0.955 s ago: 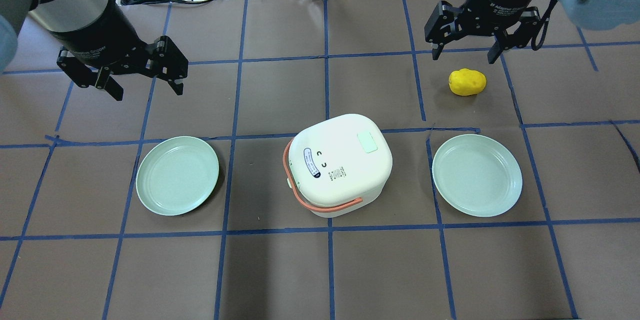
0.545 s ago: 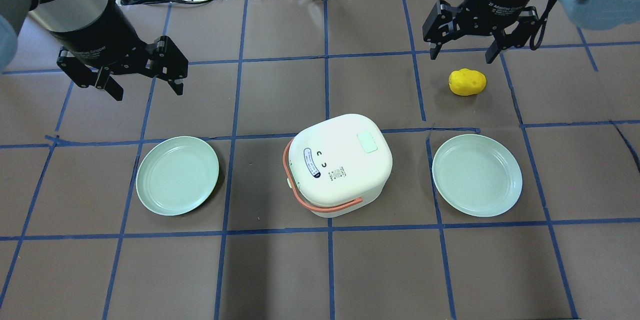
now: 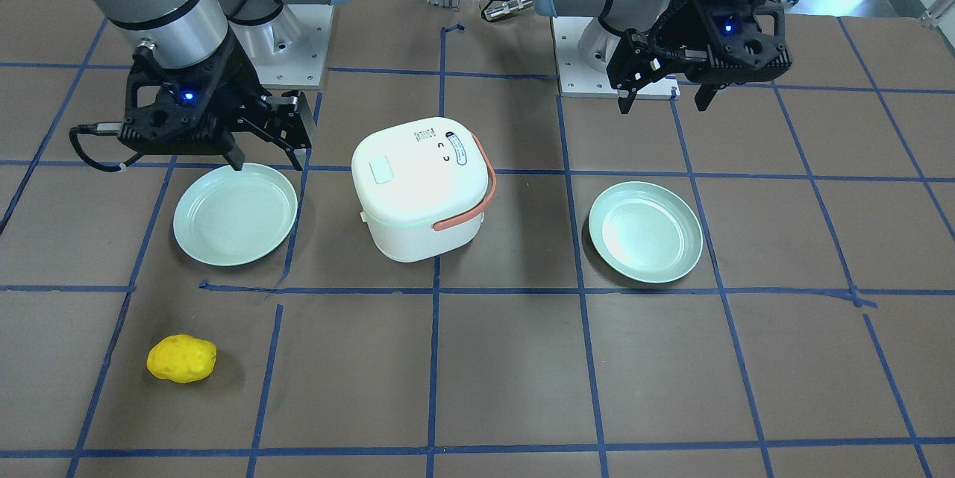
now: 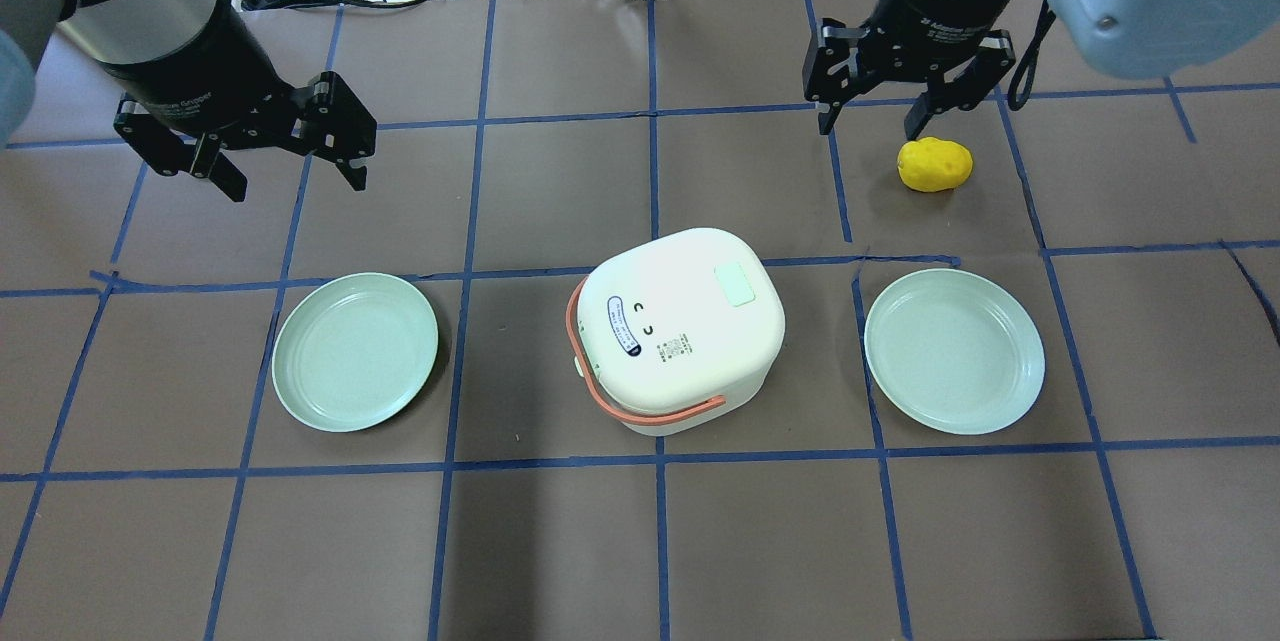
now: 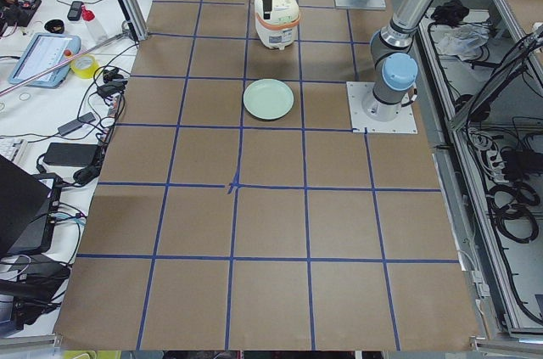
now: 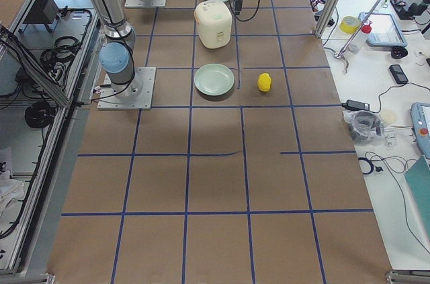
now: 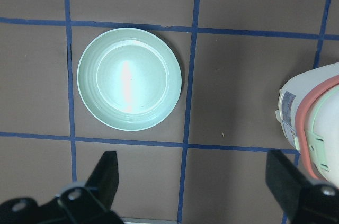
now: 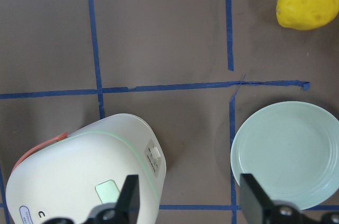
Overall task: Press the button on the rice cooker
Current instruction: 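Move the right gripper over the white rice cooker's lid button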
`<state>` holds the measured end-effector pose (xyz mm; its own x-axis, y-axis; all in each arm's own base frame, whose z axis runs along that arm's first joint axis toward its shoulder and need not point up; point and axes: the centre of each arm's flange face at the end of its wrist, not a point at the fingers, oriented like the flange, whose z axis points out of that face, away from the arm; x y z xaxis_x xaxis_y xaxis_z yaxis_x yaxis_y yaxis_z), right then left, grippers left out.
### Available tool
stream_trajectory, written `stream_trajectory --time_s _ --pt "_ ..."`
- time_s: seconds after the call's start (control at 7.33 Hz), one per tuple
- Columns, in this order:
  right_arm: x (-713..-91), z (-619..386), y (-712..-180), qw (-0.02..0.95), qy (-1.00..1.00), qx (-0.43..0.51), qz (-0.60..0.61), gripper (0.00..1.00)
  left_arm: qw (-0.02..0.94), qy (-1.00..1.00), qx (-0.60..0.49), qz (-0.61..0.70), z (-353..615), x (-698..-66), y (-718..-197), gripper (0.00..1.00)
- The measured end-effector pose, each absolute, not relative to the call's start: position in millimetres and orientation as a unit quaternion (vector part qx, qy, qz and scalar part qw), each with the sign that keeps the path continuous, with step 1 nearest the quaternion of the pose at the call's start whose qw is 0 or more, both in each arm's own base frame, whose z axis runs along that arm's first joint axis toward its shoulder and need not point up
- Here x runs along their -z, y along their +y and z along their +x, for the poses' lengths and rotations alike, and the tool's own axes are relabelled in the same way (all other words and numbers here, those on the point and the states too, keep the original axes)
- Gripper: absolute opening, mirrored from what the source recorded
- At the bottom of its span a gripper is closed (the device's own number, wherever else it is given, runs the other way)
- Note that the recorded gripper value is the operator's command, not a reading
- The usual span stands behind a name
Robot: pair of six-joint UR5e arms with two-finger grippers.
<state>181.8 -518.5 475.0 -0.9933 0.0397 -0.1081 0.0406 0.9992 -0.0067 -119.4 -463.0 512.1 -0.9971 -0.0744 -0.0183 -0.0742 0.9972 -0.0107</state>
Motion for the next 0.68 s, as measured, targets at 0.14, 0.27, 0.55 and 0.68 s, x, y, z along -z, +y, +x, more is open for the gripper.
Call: stream_trajectory --time_s 0.14,0.27,0.55,0.68 --pt "-469 199 -516 0.055 0.998 -0.001 0.010 0.15 0.009 0.999 0.005 -0.037 -119 -512 -463 1.00" --pt "-461 215 -515 0.055 0.998 -0.009 0.000 0.01 0.009 0.999 0.005 -0.037 -119 -512 -463 1.00" --pt "-438 242 -509 0.052 0.998 -0.033 -0.015 0.00 0.009 0.999 0.005 -0.037 -119 -512 -463 1.00" --pt "-425 248 -504 0.051 0.998 -0.047 -0.015 0.00 0.009 0.999 0.005 -0.037 -119 -512 -463 1.00"
